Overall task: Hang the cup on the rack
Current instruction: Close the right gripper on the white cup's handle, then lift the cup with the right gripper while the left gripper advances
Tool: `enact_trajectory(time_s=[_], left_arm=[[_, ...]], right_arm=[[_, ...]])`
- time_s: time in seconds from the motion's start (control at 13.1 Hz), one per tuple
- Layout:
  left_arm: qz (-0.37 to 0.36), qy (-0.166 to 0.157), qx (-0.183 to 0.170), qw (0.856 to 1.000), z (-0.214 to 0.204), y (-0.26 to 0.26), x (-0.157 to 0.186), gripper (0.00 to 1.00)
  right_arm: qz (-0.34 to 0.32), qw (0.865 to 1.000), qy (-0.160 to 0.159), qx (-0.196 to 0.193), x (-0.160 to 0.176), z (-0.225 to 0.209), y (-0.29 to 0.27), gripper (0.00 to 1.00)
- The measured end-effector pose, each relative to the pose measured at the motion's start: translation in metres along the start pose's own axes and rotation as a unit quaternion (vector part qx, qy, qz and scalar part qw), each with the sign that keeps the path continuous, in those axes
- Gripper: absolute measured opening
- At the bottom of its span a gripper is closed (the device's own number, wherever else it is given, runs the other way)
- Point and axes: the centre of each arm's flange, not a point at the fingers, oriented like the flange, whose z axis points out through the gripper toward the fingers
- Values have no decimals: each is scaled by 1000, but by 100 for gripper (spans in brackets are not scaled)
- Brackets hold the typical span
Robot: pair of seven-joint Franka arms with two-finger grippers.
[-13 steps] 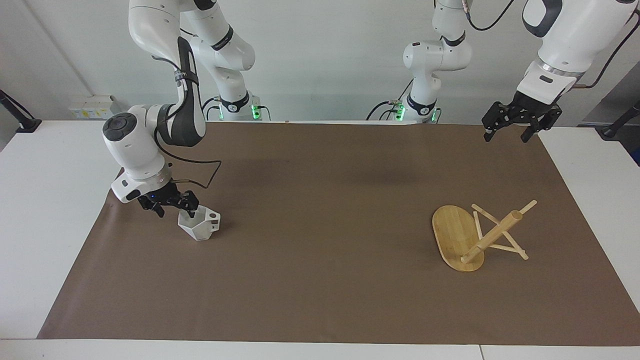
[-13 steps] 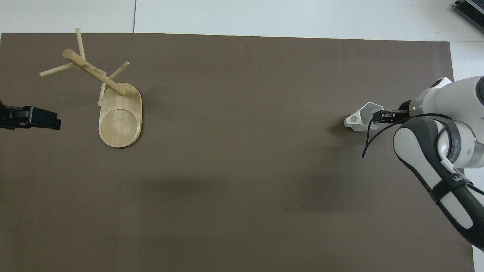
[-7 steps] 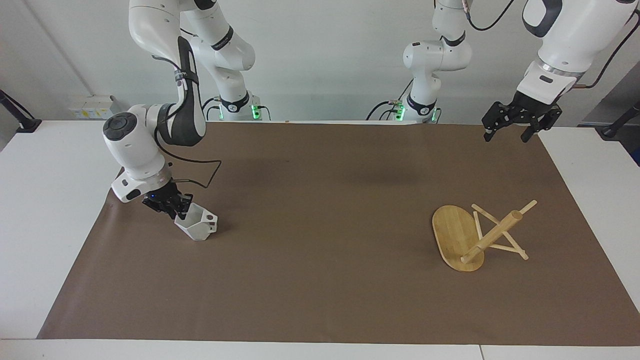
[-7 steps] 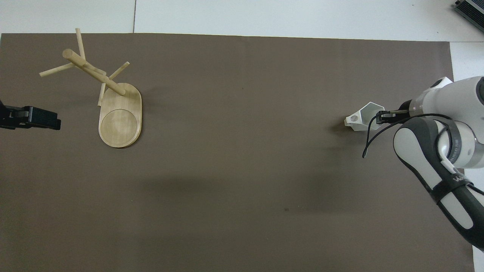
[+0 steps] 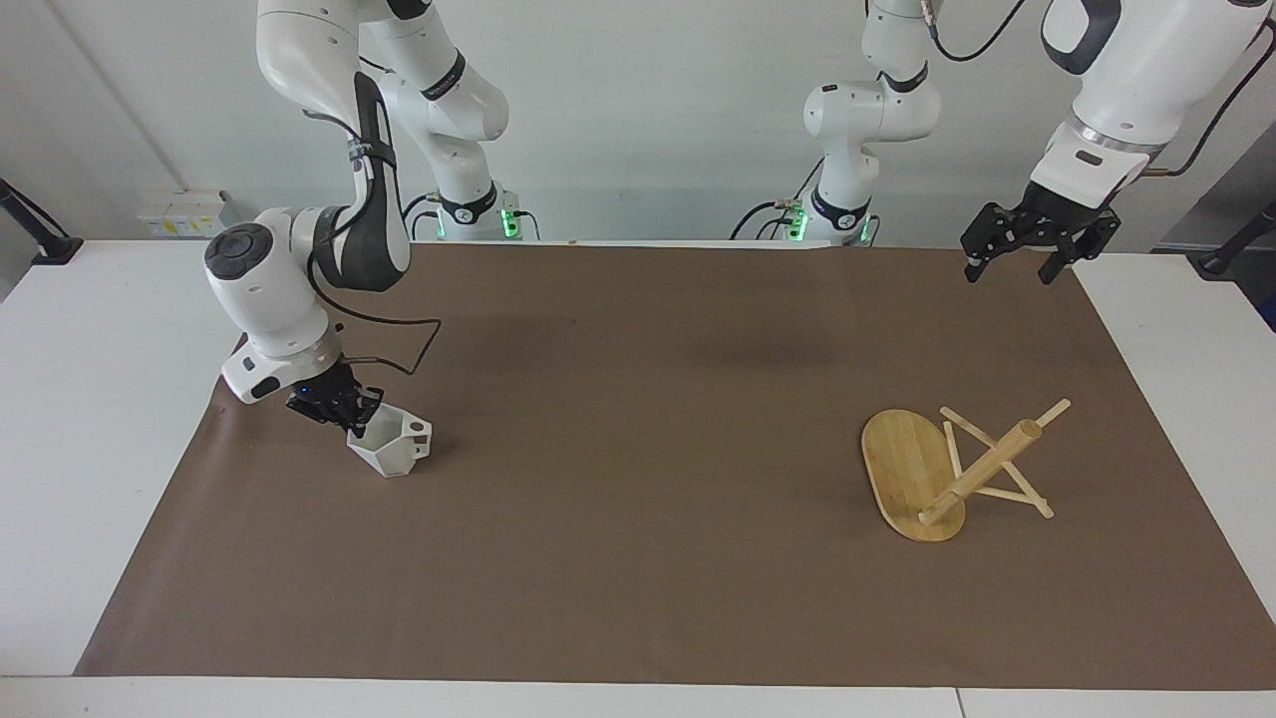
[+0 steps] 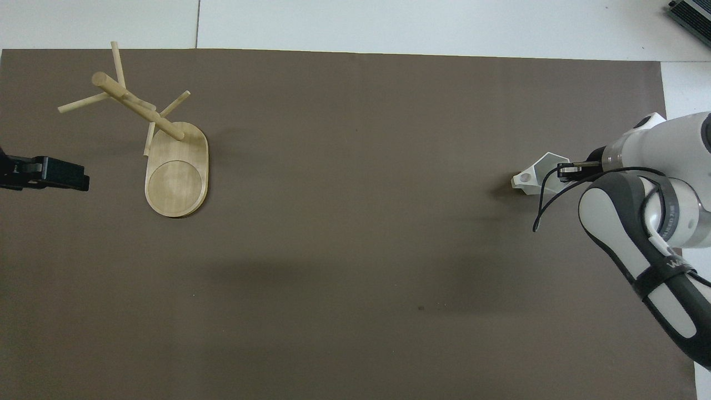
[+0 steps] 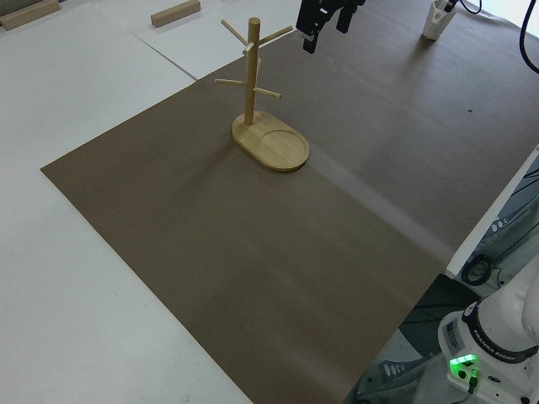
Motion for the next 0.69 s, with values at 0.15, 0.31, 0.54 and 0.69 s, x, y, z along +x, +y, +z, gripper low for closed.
enact_trajectory(time_s=[0.15,0.31,0.54,0.69], left_arm=[[0,0,0,1000,0,0,0,100],[0,0,0,1000,0,0,0,100],[0,0,0,1000,0,0,0,100],[0,-1,0,1000,0,0,0,100]], right_arm=[[0,1000,1,0,0,-1,0,7],[1,1000,5,-1,3,-5,1,7],[2,1000,9,-2,9,-18,2,7],[1,1000,9,-2,12,-25,2,7]])
